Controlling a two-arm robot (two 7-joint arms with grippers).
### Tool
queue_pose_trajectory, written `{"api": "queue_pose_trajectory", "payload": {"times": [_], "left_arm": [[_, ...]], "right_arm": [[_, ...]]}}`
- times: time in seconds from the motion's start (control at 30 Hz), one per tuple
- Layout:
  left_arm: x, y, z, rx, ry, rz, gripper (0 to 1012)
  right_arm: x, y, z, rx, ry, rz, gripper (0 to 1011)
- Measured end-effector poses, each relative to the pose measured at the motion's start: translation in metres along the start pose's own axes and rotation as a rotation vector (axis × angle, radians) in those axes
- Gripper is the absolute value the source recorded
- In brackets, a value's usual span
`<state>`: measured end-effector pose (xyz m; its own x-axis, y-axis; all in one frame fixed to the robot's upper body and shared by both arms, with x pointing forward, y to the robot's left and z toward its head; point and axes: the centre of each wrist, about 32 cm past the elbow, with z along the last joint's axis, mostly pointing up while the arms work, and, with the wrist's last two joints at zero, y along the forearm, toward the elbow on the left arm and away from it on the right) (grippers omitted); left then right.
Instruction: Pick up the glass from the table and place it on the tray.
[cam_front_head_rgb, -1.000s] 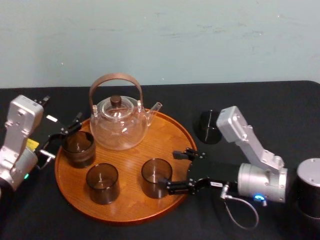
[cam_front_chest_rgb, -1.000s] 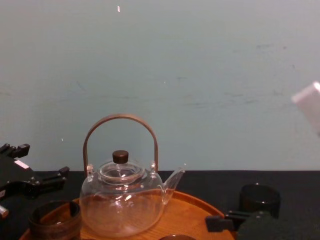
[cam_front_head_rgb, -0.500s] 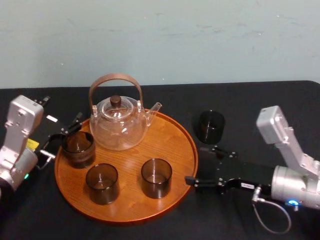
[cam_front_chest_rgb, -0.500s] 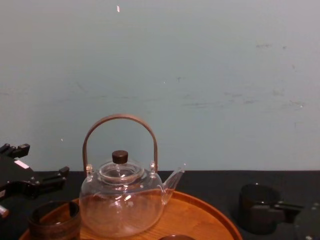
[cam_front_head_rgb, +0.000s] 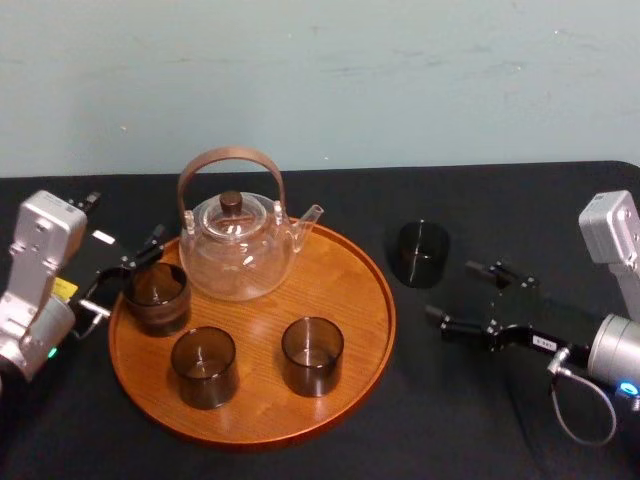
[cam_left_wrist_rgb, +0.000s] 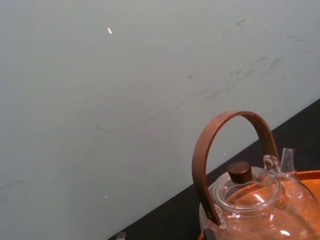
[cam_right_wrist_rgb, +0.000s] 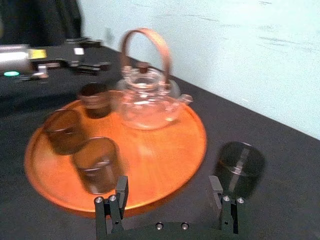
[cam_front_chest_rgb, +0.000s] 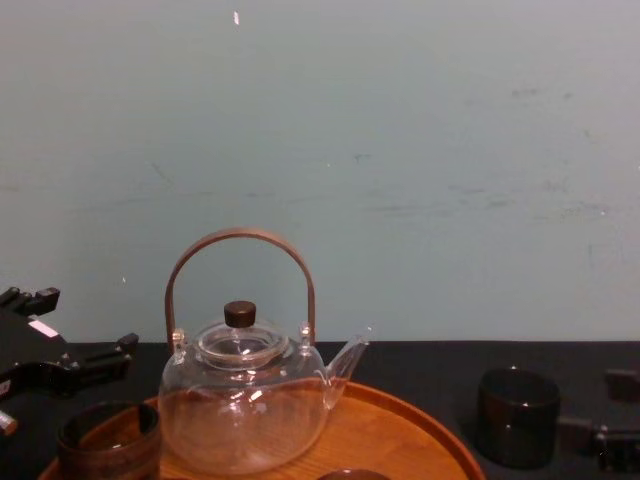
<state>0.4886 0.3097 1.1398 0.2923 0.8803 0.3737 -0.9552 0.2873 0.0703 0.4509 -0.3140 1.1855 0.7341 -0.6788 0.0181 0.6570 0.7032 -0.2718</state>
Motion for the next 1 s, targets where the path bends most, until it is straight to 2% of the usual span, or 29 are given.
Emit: {"api": "queue_pose_trajectory", "payload": {"times": [0.17,0.37,0.67,1.0], "left_arm": [[0.0000,0.000,0.000,0.000,0.000,0.000,1001],[0.0000,0.000,0.000,0.000,0.000,0.000,1001],[0.0000,0.000,0.000,0.000,0.000,0.000,1001],[0.0000,0.000,0.000,0.000,0.000,0.000,1001]], "right_arm": [[0.0040,0.002,-0.001,-0.019,0.037,-0.102,1002],[0.0088,0.006,0.000,-0.043,0.064,-0.180,1002],[0.0161,0.017,0.004,-0.091,0.084,-0.246,1002],[0.0225,0.034,0.009,-0.120,0.075,-0.261,1002]]}}
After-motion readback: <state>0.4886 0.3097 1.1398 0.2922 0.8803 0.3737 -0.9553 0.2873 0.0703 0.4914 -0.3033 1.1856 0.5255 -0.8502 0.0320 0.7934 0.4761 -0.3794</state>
